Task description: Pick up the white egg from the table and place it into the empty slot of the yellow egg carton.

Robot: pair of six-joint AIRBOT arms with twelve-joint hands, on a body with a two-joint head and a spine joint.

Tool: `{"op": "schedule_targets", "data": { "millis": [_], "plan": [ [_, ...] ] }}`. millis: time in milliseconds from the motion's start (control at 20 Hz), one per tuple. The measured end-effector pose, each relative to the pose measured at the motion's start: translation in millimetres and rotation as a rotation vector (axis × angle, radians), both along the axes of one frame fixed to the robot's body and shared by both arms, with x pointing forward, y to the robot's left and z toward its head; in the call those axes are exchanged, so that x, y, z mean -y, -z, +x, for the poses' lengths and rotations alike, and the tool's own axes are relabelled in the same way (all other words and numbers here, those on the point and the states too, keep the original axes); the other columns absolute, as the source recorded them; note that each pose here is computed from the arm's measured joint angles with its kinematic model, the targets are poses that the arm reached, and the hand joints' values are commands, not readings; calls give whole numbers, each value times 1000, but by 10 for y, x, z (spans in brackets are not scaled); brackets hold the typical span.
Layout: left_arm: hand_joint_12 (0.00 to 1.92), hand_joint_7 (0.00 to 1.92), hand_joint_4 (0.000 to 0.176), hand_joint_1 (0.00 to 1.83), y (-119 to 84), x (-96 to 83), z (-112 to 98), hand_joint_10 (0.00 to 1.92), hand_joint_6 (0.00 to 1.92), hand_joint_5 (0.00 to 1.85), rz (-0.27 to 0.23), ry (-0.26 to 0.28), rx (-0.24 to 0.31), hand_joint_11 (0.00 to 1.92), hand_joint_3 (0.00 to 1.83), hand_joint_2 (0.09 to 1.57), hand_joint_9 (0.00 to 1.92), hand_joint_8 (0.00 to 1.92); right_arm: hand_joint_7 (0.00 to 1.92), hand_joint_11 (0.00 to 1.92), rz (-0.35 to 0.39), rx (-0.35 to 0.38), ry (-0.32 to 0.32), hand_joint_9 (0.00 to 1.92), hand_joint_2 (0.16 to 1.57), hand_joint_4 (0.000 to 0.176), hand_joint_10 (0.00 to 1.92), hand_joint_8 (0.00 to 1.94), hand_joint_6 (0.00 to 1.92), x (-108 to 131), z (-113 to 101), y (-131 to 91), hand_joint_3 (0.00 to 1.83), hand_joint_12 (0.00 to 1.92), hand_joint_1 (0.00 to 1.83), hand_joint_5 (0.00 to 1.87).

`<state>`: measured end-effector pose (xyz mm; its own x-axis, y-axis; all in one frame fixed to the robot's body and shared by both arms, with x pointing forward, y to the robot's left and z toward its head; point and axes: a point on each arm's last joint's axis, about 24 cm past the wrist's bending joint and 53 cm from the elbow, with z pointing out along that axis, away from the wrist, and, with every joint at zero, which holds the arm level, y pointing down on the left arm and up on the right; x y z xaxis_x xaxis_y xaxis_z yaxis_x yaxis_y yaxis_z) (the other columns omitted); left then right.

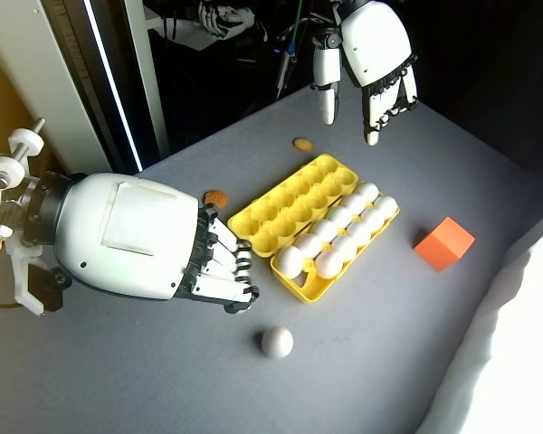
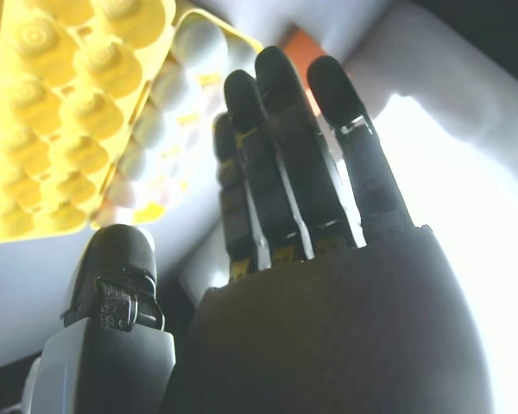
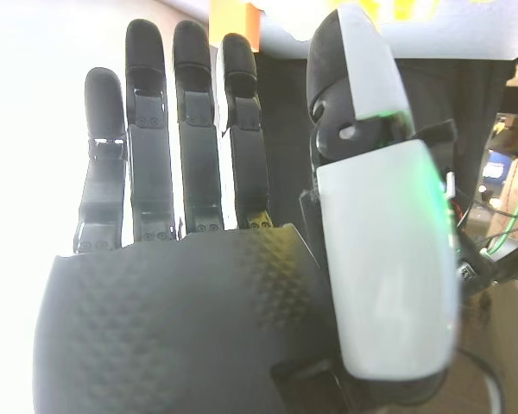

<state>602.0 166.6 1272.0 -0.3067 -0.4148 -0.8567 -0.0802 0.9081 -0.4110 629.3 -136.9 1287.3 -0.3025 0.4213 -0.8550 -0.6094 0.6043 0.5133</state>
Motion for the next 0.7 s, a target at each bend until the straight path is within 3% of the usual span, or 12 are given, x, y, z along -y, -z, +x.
{"op": "schedule_targets", "data": {
  "millis": [100,250,350,450,500,700],
  "plan": [
    [29,75,0,0,6,-2,-2,2,2,83,-1,-1,-3,0,11,1154,27,2,214,0,-3,1,0,164,1139,0,6,0,0,-1,-1,3,3,365,76,227],
    [60,125,0,0,20,-2,-6,4,1,112,-2,-2,-9,19,4,1173,77,2,193,0,-6,1,9,158,1056,0,3,1,0,15,14,8,0,394,462,201],
    [87,120,0,0,15,-3,-5,0,0,103,-2,-2,-7,5,2,1183,73,0,107,0,2,19,57,111,899,0,0,0,0,99,83,-17,0,414,815,121],
    [157,133,0,0,17,-5,-5,2,3,119,-1,-3,-8,0,3,1201,85,2,75,0,-1,23,69,90,854,0,0,0,0,153,107,16,0,360,1103,94],
    [210,157,0,0,17,-7,-5,5,5,147,-1,-3,-8,0,2,1205,107,4,82,0,-8,29,67,106,852,0,5,2,0,168,113,44,0,403,1157,90],
    [158,129,0,0,9,12,-4,2,2,124,-4,4,-4,0,1,1203,81,2,39,0,31,0,62,38,932,0,0,0,7,83,289,172,15,237,1212,110]
  ]
}}
